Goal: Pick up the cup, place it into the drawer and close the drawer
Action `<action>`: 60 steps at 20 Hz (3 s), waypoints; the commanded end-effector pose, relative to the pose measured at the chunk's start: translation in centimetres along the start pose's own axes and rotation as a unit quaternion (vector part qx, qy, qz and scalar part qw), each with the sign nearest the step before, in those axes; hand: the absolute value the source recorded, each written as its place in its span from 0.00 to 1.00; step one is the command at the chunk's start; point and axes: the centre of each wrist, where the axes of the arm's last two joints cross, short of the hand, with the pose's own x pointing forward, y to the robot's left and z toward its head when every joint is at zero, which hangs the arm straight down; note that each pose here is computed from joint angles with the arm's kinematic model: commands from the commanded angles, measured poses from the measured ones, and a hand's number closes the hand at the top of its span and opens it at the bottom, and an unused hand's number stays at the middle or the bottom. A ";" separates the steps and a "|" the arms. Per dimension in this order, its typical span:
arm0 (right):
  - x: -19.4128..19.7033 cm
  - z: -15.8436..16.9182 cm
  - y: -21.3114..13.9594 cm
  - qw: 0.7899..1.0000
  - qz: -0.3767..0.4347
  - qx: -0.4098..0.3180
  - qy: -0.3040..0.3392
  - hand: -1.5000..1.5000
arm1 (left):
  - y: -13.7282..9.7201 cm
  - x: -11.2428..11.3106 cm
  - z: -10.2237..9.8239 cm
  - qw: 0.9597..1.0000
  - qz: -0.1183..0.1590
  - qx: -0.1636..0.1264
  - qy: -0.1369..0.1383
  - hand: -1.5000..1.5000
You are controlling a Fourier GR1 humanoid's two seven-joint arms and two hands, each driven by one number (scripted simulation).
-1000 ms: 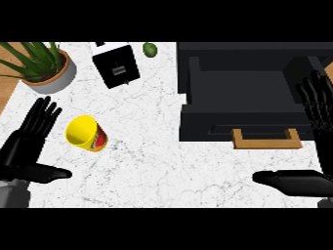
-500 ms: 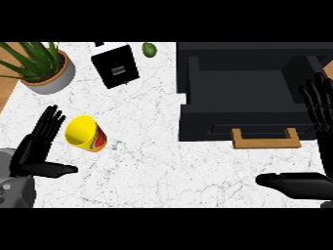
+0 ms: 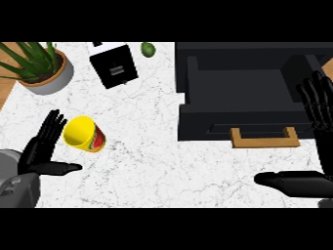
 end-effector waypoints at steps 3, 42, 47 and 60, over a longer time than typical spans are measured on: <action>-0.2 -0.3 0.9 1.000 -0.012 -0.001 -0.010 0.00 | 0.5 -0.4 0.1 0.999 0.025 -0.008 -0.033 0.00; -1.1 -1.4 -0.2 1.000 -0.009 0.017 0.004 0.00 | -6.7 -1.3 -3.7 0.967 0.209 -0.122 -0.077 1.00; -0.6 -0.6 -0.4 1.000 -0.002 0.025 0.008 0.00 | -5.9 -0.7 -3.9 0.965 0.200 -0.121 -0.115 1.00; -0.5 -0.2 -2.1 1.000 0.005 0.007 0.012 0.00 | -5.8 -0.1 -4.0 0.958 0.165 0.053 -0.230 1.00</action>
